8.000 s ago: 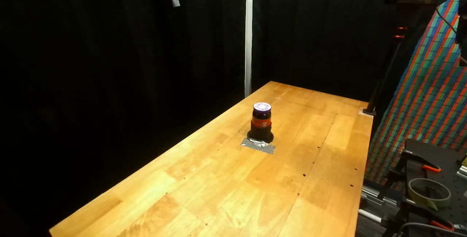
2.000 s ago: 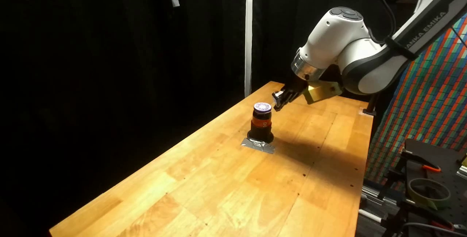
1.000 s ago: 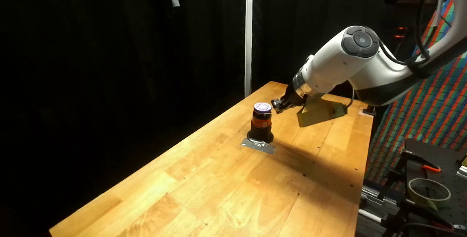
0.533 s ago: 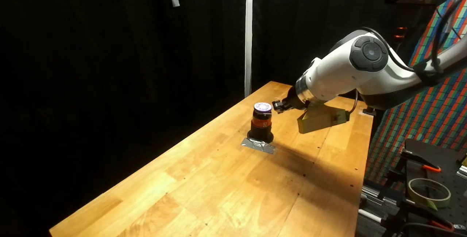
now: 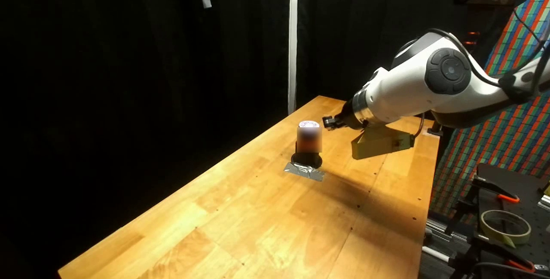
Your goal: Put the rubber band around the jar.
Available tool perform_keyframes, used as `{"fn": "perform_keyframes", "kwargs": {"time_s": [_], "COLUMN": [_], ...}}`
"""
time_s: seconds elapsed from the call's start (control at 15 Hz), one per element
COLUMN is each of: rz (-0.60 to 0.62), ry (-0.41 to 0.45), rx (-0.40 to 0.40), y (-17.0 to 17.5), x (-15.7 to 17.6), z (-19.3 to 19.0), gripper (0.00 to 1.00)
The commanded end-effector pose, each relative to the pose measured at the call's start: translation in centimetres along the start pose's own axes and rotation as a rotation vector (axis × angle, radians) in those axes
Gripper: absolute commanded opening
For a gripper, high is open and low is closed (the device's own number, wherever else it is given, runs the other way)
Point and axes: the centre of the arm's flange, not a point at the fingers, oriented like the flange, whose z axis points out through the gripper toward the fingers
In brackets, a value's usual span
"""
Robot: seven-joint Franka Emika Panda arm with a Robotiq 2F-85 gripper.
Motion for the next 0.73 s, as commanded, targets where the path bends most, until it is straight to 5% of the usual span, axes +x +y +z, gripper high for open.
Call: {"fn": "perform_keyframes", "kwargs": {"time_s": [0.0,0.07,0.13,0.2,0.4,0.67], "rz": [0.002,0.001,-0.006,0.004,0.003,0.002], "ry": [0.058,0.049,0.022,-0.004,-0.011,-0.013], "rx": [-0.001,-0.002,0.004,-0.005,-0.004,-0.004], "y": [1.3,1.3,1.4,0.6,0.8,0.8], "x": [-1.6,-1.6,-1.5,-0.3,-0.5,-0.6], "z": [-0.3,-0.1,0.1,0.0,0.1,0.1], "gripper": [0.10,0.33,0.35,0.10,0.32,0.35]}}
